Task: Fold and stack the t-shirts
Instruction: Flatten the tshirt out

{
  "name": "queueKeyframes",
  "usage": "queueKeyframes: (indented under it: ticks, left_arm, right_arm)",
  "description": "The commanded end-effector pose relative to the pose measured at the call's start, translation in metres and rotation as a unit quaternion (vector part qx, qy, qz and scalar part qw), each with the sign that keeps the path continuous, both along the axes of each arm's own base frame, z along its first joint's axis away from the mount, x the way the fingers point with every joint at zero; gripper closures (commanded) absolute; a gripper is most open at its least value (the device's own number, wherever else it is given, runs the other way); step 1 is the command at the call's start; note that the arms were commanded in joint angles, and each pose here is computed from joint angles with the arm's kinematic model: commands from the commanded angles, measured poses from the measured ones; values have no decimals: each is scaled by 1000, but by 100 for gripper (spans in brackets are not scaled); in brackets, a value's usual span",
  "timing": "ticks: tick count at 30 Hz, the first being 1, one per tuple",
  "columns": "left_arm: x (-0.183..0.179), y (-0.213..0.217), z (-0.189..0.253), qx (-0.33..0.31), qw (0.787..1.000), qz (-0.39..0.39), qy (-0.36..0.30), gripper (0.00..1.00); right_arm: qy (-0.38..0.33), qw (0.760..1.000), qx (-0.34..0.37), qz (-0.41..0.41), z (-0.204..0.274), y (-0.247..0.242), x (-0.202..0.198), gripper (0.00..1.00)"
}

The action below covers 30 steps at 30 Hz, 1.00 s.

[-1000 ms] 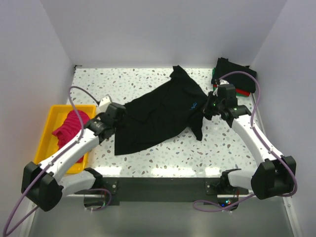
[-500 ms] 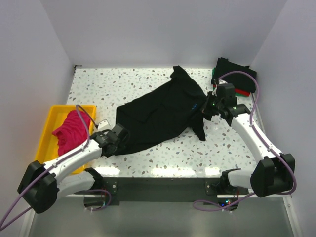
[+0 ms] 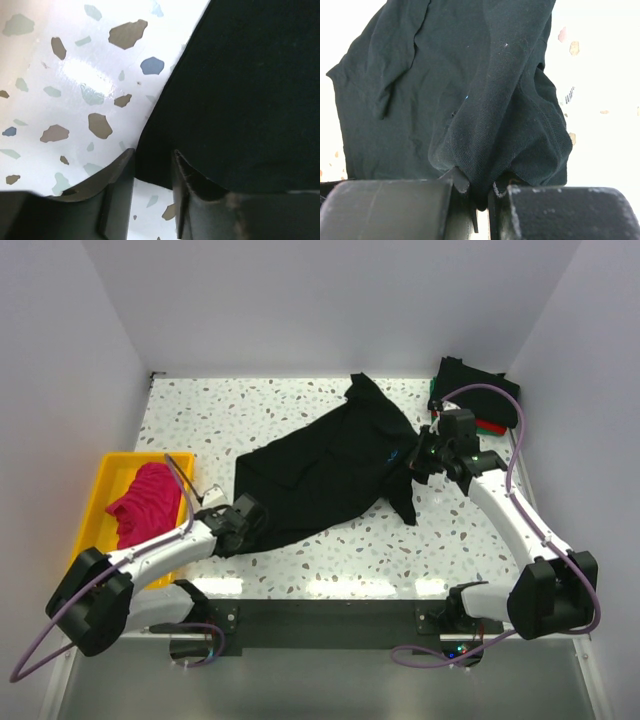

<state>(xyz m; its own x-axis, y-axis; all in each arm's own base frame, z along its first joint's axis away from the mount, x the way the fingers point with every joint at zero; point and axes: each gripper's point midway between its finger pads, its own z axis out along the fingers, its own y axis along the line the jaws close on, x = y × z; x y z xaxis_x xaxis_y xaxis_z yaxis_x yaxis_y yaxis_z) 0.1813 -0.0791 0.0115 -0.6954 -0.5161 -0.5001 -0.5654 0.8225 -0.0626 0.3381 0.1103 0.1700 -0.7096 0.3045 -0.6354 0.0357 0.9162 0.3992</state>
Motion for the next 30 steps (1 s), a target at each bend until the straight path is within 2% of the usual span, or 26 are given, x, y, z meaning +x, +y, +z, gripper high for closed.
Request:
queueKeyframes:
  ticks: [1, 2, 4, 9, 11, 12, 13, 16, 19, 21, 22, 23, 26, 27, 30]
  left_arm:
    - [16, -5, -1, -7, 999, 12, -30, 72]
    - [20, -3, 2, -3, 999, 13, -33, 86]
    - [33, -3, 20, -3, 999, 12, -53, 100]
    - [64, 24, 78, 12, 993, 32, -113, 100]
    - [76, 39, 127, 13, 984, 44, -171, 100]
    - [76, 46, 128, 25, 984, 46, -171, 100]
    - [80, 50, 152, 22, 978, 50, -200, 100]
    - [84, 65, 196, 36, 967, 53, -245, 100]
    - [89, 73, 226, 51, 961, 50, -267, 100]
    - [93, 77, 238, 54, 957, 55, -279, 100]
    - [100, 76, 244, 50, 955, 55, -287, 100]
    - [104, 75, 246, 50, 955, 50, -288, 100]
    - [123, 62, 240, 31, 958, 28, -284, 100]
    - [127, 58, 236, 26, 960, 22, -277, 100]
    - [135, 48, 219, 16, 968, 5, -249, 100]
  right_arm:
    - [-14, 1000, 14, 9, 12, 6, 3, 95]
    - [-14, 1000, 14, 10, 13, 6, 2, 95]
    - [-8, 1000, 11, 7, 14, 5, -1, 96]
    - [12, 1000, 6, 5, 18, 1, -13, 96]
    - [20, 1000, 0, 0, 18, -3, -21, 95]
    - [26, 1000, -3, 0, 15, -4, -24, 95]
    - [23, 1000, -7, -7, 18, -7, -26, 94]
    - [24, 999, -21, -18, 20, -15, -31, 86]
    - [32, 998, -44, -28, 20, -23, -29, 82]
    - [34, 996, -66, -49, 16, -33, -22, 77]
    - [27, 995, -71, -58, 19, -36, -14, 71]
    - [44, 994, -77, -68, 6, -40, -4, 69]
    - [69, 996, -44, -31, 1, -22, 13, 69]
    - [60, 998, -14, -12, 7, -10, 13, 67]
    - [55, 998, 10, -11, -8, -3, -11, 56]
